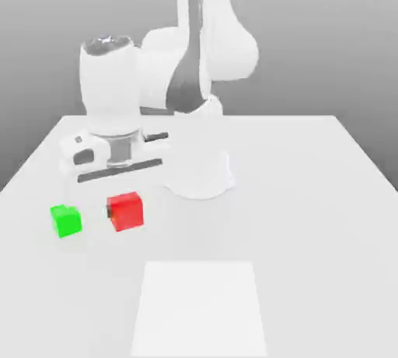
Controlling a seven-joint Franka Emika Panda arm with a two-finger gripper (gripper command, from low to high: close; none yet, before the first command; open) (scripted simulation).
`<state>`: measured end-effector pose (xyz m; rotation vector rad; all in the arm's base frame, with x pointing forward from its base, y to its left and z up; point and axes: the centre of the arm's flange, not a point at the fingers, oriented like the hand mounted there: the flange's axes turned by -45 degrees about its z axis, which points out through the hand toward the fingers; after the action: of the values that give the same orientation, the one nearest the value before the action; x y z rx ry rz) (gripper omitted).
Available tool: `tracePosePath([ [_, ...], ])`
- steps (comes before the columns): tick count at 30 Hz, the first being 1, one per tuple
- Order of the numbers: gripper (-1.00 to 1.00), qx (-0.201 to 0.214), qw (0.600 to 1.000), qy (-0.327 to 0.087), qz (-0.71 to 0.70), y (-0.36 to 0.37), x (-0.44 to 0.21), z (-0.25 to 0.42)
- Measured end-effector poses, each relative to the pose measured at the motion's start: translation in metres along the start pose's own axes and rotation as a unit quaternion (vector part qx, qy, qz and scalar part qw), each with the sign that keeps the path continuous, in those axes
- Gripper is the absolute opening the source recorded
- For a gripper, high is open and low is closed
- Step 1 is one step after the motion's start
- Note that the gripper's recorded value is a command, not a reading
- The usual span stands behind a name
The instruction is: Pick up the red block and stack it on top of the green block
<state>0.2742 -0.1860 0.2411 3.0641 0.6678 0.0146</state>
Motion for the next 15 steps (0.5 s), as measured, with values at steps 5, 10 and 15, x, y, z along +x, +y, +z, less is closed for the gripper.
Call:
tracePosePath([
  [5, -1.00, 0.002, 1.000, -0.003, 0.022, 0.043, -0.090, -0.006],
  [10, -1.00, 0.003, 0.999, -0.001, 0.032, 0.054, -0.127, 0.003],
  [15, -1.00, 0.002, 0.999, 0.002, 0.033, 0.056, -0.127, 0.020],
])
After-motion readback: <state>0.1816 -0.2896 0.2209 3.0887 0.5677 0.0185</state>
